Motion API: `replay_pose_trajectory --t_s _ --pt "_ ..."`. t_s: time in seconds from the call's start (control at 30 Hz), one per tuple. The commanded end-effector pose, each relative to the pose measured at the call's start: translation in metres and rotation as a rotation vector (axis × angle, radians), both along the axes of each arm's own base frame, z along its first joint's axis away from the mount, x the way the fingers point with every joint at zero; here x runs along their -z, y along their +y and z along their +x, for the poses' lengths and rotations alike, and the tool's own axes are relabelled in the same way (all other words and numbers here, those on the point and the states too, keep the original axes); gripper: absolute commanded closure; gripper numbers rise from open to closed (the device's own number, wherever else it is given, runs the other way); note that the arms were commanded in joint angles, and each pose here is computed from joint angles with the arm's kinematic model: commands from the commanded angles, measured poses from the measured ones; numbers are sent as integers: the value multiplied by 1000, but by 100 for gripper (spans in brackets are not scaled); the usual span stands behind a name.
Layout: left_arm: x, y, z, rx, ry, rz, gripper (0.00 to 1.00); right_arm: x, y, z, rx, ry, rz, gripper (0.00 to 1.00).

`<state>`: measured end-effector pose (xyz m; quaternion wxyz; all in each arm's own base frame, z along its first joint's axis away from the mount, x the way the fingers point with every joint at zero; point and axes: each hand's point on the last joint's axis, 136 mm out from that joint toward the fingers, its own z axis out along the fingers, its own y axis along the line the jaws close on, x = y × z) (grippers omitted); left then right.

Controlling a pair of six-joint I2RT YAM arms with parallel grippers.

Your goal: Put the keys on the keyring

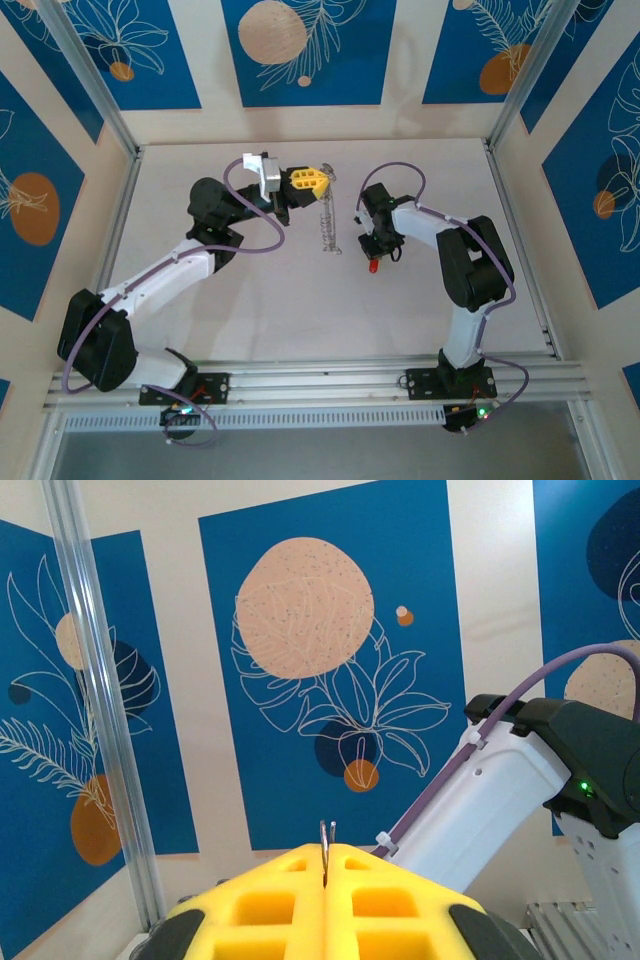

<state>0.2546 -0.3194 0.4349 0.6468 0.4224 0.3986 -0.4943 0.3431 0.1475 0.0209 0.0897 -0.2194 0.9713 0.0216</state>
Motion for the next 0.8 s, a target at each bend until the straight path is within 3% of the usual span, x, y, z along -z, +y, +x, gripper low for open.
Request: replay_pose_trajectory --t_s 0.0,0.13,0.6,0.77 --pt "-24 1 -15 36 -76 -46 100 11 -1 -8 7 47 13 88" --pt "-24 1 -14 35 -79 -47 100 6 3 -8 11 41 41 100" --pt "-23 2 -14 32 -73 -50 100 -31 16 0 75 -7 223 100" --pt "-24 3 -15 32 -73 -52 100 -23 16 -2 61 -9 164 80"
